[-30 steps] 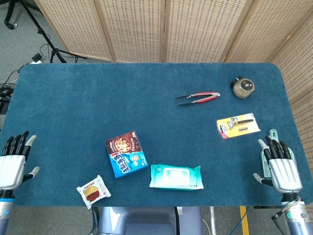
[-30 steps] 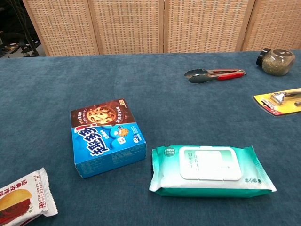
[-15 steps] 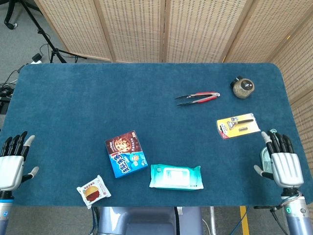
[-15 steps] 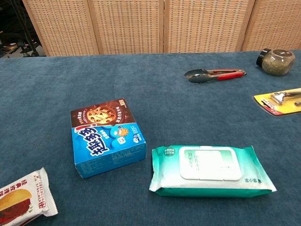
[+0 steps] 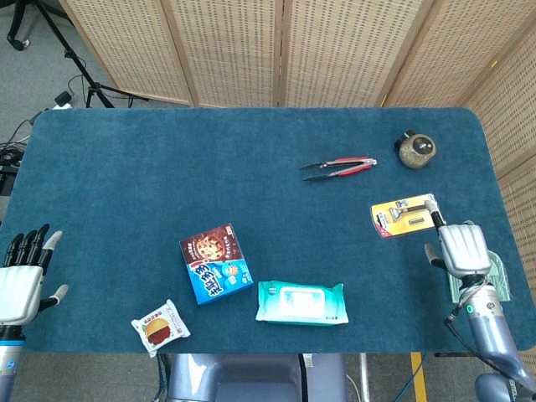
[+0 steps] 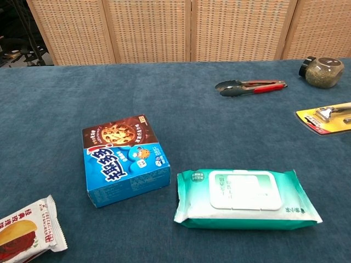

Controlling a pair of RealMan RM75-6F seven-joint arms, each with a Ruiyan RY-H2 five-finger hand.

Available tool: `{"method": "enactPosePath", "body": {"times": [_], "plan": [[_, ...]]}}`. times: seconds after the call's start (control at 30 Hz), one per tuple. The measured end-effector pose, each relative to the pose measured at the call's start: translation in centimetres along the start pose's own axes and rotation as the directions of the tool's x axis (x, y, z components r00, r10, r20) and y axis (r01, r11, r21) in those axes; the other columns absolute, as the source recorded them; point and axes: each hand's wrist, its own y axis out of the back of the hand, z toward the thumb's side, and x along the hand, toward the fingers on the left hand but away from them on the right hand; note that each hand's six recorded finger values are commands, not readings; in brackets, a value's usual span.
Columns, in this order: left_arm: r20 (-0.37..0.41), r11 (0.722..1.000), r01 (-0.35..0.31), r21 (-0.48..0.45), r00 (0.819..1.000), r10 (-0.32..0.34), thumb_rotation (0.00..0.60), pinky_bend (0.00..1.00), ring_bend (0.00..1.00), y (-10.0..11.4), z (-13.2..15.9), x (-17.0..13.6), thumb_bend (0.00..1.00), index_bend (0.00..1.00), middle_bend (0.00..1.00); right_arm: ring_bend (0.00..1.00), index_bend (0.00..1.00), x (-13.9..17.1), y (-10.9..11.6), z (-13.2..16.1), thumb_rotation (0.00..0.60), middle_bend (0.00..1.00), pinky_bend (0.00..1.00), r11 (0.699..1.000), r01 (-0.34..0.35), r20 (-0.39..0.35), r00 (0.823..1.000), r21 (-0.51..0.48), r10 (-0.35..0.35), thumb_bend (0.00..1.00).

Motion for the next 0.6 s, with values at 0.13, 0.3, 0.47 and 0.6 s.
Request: {"method": "enactPosePath", "body": {"times": [0.13,0.3,0.47,0.6], "plan": [[0.002,1.000,0.006,-0.002,1.000,-0.006,0.600,0.00,0.00,-0.2,0.0,0.2,0.20,0.00,0.00,0.76,0.00,-2.2,-0.6,0.2,0.600,0.74,0.56,0.995,-0.094,0.020,0.995,0.026,0.094,0.52],[-0.005,1.000,0.009,-0.005,1.000,-0.009,0.600,0.00,0.00,-0.2,-0.3,0.3,0.20,0.00,0.00,0.76,0.00,-4.4,-0.8,0.7,0.600,0.74,0.56,0.985,-0.167,0.043,0.985,0.049,0.165,0.52],[-0.002,1.000,0.001,-0.013,1.000,-0.001,0.600,0.00,0.00,0.0,-0.2,0.3,0.20,0.00,0.00,0.76,0.00,-5.6,-1.1,1.2,0.600,0.74,0.56,0.976,-0.208,0.056,0.977,0.060,0.204,0.52],[0.003,1.000,0.007,-0.008,1.000,-0.007,0.600,0.00,0.00,-0.2,-0.1,0.3,0.20,0.00,0.00,0.76,0.00,-5.8,-2.3,1.1,0.600,0.74,0.56,0.966,-0.252,0.069,0.966,0.061,0.248,0.52]]}}
